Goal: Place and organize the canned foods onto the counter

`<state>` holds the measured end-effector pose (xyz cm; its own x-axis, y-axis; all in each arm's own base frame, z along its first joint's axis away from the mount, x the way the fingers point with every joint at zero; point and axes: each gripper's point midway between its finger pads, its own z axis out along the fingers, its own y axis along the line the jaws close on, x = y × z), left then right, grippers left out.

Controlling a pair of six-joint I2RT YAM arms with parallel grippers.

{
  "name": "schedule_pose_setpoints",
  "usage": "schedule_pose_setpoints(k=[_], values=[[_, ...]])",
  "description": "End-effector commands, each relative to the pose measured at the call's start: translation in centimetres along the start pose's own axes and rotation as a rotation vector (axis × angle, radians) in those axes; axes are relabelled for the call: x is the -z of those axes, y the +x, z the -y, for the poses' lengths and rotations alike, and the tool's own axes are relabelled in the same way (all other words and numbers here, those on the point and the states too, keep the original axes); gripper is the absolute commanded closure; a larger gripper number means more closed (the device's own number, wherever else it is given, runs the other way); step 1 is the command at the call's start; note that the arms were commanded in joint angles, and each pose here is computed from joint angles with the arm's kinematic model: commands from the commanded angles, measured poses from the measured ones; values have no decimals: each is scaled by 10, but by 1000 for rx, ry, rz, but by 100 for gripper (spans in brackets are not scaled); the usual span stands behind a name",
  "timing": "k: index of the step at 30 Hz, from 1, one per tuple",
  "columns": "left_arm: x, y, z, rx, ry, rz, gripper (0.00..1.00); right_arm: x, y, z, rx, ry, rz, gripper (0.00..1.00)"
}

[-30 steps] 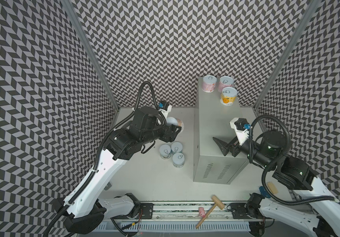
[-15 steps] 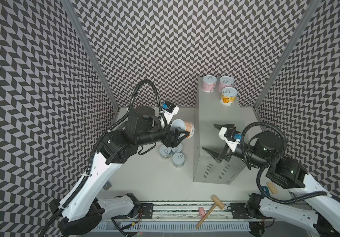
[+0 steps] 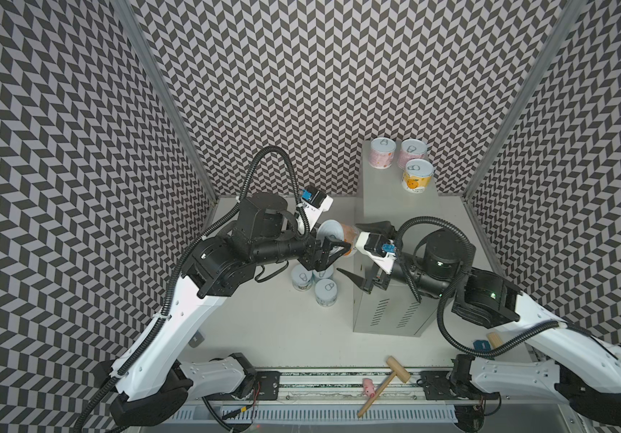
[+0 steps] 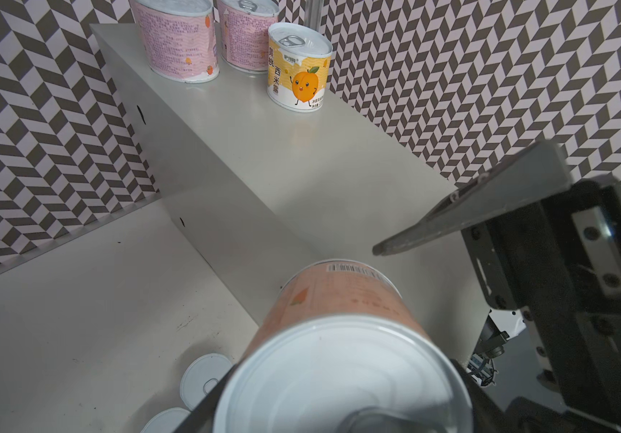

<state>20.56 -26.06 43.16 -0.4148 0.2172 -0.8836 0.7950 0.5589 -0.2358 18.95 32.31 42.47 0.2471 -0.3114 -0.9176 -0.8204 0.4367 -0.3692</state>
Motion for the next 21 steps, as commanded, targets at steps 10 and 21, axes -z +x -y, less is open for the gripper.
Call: schedule_pose_setpoints(k=[10,21], values=[[25,-38,19,-62,48,140,43,-18,-6,32,-15,189,0,10],[26,-39,24,-64,74,145,41,-14,-13,36,-17,208,30,23]])
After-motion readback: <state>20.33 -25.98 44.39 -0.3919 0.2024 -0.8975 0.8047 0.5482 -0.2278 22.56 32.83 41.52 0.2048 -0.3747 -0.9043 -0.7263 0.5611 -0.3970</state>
